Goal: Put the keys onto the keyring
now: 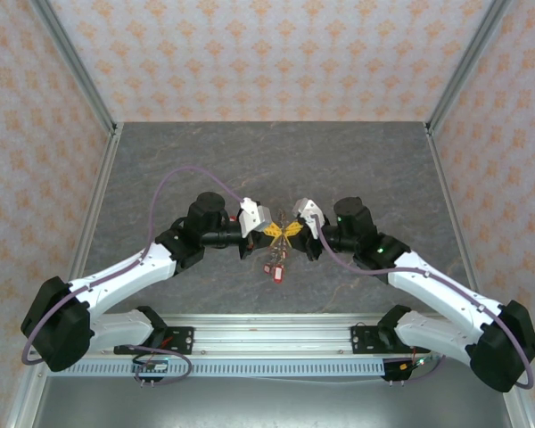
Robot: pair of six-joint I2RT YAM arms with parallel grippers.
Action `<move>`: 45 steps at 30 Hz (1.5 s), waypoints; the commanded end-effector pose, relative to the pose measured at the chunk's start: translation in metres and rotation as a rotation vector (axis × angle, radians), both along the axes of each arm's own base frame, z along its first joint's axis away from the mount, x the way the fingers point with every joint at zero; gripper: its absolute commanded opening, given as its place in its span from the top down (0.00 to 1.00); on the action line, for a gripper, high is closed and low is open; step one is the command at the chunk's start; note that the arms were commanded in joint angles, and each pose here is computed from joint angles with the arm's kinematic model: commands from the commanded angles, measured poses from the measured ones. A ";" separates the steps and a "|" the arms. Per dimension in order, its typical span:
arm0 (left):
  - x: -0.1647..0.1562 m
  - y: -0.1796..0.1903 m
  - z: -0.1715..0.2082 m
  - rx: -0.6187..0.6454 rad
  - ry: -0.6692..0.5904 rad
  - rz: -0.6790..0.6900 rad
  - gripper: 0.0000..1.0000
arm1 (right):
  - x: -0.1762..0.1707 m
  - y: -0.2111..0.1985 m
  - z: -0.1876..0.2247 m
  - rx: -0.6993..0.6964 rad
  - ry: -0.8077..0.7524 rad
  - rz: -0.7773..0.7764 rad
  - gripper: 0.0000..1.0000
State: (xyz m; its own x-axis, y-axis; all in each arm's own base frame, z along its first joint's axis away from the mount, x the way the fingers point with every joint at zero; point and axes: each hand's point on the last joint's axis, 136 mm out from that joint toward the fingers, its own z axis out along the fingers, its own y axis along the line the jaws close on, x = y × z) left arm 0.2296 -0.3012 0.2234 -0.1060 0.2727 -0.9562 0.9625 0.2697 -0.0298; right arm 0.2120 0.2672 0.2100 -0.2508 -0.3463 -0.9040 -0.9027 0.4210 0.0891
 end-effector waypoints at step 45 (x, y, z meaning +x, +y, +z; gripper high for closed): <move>-0.006 -0.001 0.037 -0.048 -0.125 -0.033 1.00 | -0.008 0.010 0.026 -0.103 -0.250 0.180 0.79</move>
State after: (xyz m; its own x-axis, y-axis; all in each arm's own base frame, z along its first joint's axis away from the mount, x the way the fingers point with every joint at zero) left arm 0.2277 -0.2974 0.2188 -0.0926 0.3038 -0.9482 0.9623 0.2719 -0.0069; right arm 0.2067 0.2738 0.2319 0.0424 -0.4723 -0.8804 -0.9462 0.2641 -0.1872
